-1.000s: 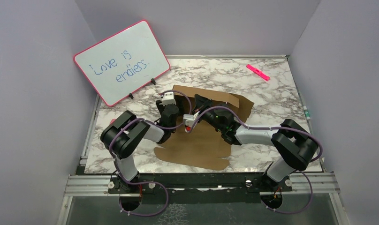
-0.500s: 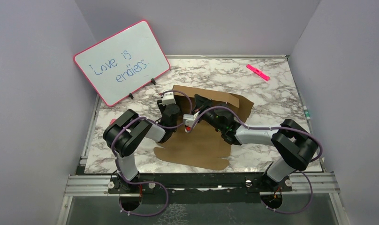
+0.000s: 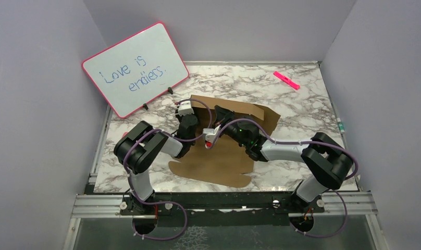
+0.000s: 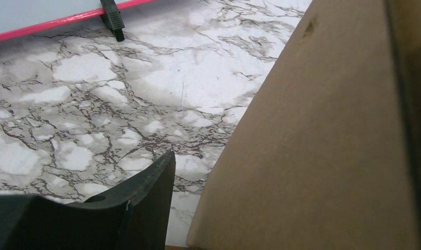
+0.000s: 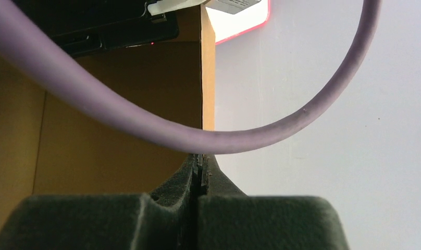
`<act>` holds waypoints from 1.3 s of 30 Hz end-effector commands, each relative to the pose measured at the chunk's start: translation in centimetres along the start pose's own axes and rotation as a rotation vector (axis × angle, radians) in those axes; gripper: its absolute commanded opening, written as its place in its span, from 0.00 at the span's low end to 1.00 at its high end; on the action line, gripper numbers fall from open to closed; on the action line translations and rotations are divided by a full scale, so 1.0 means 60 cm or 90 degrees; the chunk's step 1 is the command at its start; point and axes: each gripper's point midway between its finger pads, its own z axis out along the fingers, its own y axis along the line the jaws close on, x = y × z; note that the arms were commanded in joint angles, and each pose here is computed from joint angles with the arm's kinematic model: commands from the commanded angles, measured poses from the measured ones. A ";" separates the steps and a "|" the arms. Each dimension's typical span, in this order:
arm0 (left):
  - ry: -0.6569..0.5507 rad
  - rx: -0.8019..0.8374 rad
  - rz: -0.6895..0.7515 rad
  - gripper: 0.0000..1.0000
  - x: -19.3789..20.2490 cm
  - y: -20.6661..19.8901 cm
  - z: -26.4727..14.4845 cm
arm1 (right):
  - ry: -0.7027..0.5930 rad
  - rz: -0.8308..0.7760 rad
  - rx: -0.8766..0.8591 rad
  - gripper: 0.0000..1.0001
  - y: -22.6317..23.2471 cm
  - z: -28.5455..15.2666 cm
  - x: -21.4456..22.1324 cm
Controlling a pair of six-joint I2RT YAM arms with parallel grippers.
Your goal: Fold the paper box
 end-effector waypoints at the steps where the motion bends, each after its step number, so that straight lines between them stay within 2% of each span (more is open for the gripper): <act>1: -0.050 -0.048 -0.039 0.41 -0.039 0.023 0.012 | -0.003 0.026 -0.028 0.01 0.028 0.000 -0.004; 6: -0.057 -0.089 -0.044 0.35 -0.037 0.043 0.010 | -0.007 0.030 -0.032 0.01 0.027 -0.001 -0.006; 22: -0.032 -0.236 -0.034 0.35 -0.018 0.116 -0.014 | -0.013 0.041 -0.021 0.01 0.011 0.004 -0.011; 24: -0.022 -0.221 -0.039 0.38 -0.013 0.112 -0.016 | -0.018 0.043 -0.018 0.01 0.007 0.005 -0.014; 30: 0.008 -0.102 -0.072 0.57 -0.023 0.061 -0.026 | -0.026 0.070 0.000 0.01 -0.018 0.004 -0.020; 33: 0.013 -0.060 -0.087 0.65 -0.036 0.049 -0.040 | -0.027 0.078 0.004 0.09 -0.026 0.004 -0.022; 39: 0.045 0.025 -0.117 0.74 -0.057 0.027 -0.085 | -0.028 0.111 0.025 0.36 -0.050 -0.004 -0.023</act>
